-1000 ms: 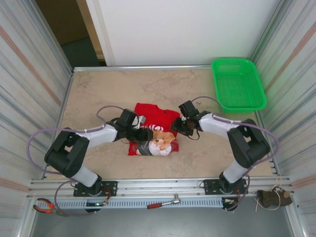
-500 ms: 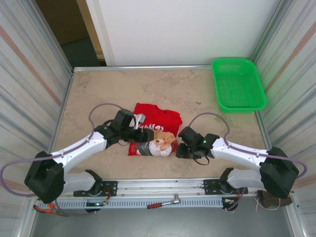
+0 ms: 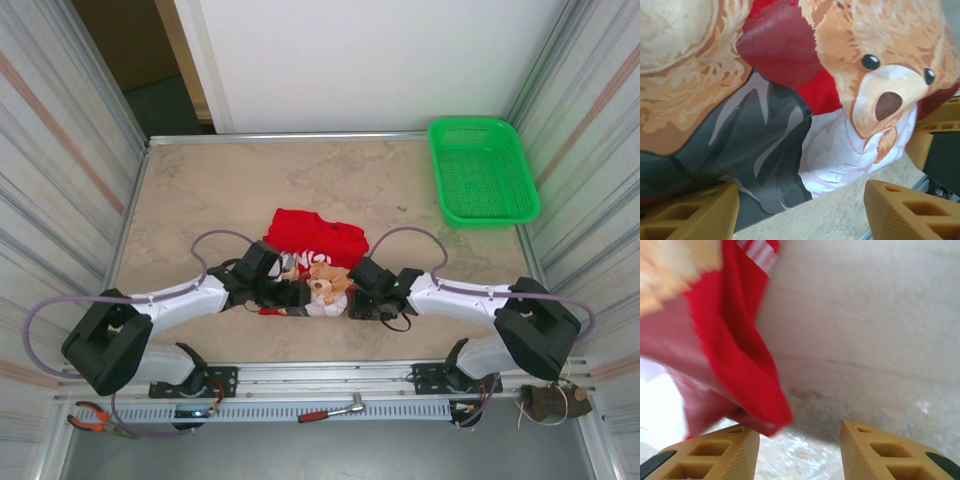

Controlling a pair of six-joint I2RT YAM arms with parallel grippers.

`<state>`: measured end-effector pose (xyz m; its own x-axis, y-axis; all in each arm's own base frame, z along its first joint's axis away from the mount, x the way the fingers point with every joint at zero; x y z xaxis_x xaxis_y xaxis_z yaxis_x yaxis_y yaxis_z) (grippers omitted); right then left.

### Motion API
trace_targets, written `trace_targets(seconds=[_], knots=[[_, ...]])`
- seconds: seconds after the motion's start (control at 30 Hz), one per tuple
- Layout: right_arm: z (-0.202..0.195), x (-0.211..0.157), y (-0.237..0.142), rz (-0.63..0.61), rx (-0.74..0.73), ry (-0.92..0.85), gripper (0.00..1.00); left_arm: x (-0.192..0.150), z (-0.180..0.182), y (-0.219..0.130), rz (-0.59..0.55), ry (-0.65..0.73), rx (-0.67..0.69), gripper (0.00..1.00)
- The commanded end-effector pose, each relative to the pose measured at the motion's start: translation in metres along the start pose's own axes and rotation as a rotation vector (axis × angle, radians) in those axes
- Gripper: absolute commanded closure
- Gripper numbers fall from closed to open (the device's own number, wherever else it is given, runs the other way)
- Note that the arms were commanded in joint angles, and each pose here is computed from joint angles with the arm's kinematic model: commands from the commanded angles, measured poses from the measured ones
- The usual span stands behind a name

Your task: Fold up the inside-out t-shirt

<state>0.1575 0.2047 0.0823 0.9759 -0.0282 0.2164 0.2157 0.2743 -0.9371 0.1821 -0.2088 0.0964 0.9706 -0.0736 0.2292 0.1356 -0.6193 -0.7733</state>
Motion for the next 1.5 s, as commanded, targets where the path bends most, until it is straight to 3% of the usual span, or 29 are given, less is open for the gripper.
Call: trace_targets(seconds=[0.0,0.1,0.2,0.37,0.67,0.77,0.8,1.17,1.27,1.33,1.43,1.47], knots=[[0.014,0.015,-0.001,-0.053,0.016,-0.037,0.55,0.009,0.001,0.003,-0.032,0.017,0.012,0.33],[0.016,0.020,0.004,-0.052,0.019,-0.032,0.58,0.012,0.005,0.004,-0.034,0.011,0.020,0.33],[0.013,0.024,0.007,-0.059,0.010,-0.031,0.67,0.015,0.012,0.005,-0.039,0.001,0.036,0.33],[0.009,0.031,0.001,-0.054,0.029,-0.045,1.00,0.016,0.029,0.007,-0.033,-0.032,0.064,0.33],[-0.007,0.022,-0.028,-0.046,0.070,-0.081,1.00,0.012,0.044,0.013,-0.021,-0.066,0.075,0.33],[-0.001,0.021,-0.024,-0.058,0.138,-0.100,0.60,0.012,0.045,0.014,-0.019,-0.067,0.081,0.33],[0.001,0.022,-0.022,-0.064,0.157,-0.106,0.55,0.012,0.045,0.014,-0.019,-0.068,0.082,0.33],[0.020,0.045,0.008,-0.133,0.217,-0.133,0.52,0.010,0.049,0.019,-0.001,-0.073,0.083,0.34],[0.022,0.046,0.019,-0.114,0.223,-0.136,0.58,0.009,0.049,0.019,0.001,-0.075,0.085,0.34],[0.022,0.044,0.023,-0.102,0.230,-0.135,0.71,0.008,0.050,0.020,0.003,-0.076,0.088,0.34],[0.019,0.039,0.019,-0.088,0.239,-0.144,0.99,0.007,0.053,0.021,0.007,-0.081,0.099,0.34],[0.017,0.038,0.016,-0.085,0.236,-0.148,1.00,0.007,0.054,0.022,0.008,-0.085,0.105,0.34]])
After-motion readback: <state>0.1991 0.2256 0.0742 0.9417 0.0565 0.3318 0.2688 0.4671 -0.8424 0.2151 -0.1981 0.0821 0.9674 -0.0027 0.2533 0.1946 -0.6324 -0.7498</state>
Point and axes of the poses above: each hand's point on the last joint's axis, 136 mm out from that joint toward the fingers, its own y axis out along the fingers, its own z axis along the line the jaws close on, x = y × z, the point moved 6 cm from there along -y, back along the fingers, and after that the axes turned 2 degrees about y, right-handed, at the moved point
